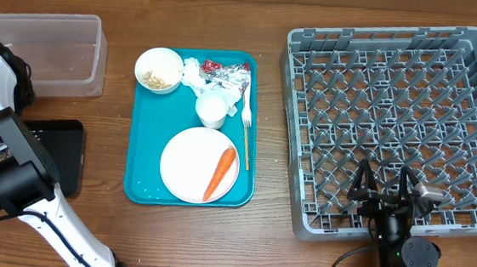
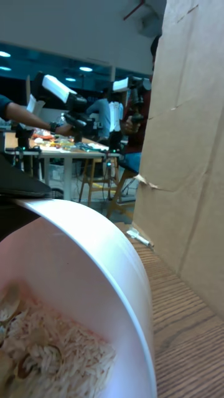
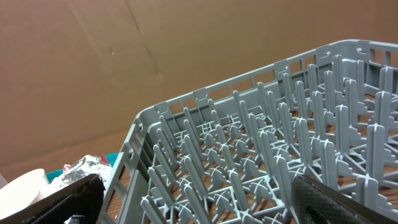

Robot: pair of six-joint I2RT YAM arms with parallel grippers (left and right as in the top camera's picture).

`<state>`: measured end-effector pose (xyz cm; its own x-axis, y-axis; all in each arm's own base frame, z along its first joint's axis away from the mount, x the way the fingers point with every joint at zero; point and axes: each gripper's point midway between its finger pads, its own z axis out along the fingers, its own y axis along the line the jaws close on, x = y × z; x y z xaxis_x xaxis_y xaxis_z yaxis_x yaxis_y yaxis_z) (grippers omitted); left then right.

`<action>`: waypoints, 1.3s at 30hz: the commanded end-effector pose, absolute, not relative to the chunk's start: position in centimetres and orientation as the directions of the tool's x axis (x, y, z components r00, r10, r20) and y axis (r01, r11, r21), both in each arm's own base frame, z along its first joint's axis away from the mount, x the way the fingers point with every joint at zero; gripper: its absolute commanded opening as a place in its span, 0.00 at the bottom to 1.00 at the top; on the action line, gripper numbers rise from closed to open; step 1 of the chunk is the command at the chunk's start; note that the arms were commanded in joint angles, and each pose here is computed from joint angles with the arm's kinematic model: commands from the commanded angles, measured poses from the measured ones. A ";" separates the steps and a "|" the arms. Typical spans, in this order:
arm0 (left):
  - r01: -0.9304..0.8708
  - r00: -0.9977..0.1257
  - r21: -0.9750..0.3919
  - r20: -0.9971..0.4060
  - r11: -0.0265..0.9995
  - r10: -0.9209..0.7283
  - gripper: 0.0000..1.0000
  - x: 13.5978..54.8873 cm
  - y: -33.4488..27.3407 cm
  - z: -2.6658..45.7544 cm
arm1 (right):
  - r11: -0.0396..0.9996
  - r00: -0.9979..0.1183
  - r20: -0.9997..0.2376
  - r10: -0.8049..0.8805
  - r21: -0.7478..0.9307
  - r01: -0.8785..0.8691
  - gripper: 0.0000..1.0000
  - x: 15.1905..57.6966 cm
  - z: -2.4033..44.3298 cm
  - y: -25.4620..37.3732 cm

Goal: Sort waste into correct bins and load items into the dishwasher rack
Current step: 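Tilt the held bowl with the left gripper to dump food onto the black tray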

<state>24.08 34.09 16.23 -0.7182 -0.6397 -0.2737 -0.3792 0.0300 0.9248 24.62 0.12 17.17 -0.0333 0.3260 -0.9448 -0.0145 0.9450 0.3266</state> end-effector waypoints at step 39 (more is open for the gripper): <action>-0.123 -0.844 0.990 -0.140 -0.067 -0.517 0.04 27.0 36.6 20.7 | 0.945 -0.026 -0.945 0.327 0.328 -0.011 1.00 24.6 17.0 0.0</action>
<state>26.73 36.50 19.52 -0.8273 -0.5230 -0.2048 -0.1995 -0.0672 0.9776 24.62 0.11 17.17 -0.0328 0.3257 -0.9449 -0.0143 0.9452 0.3262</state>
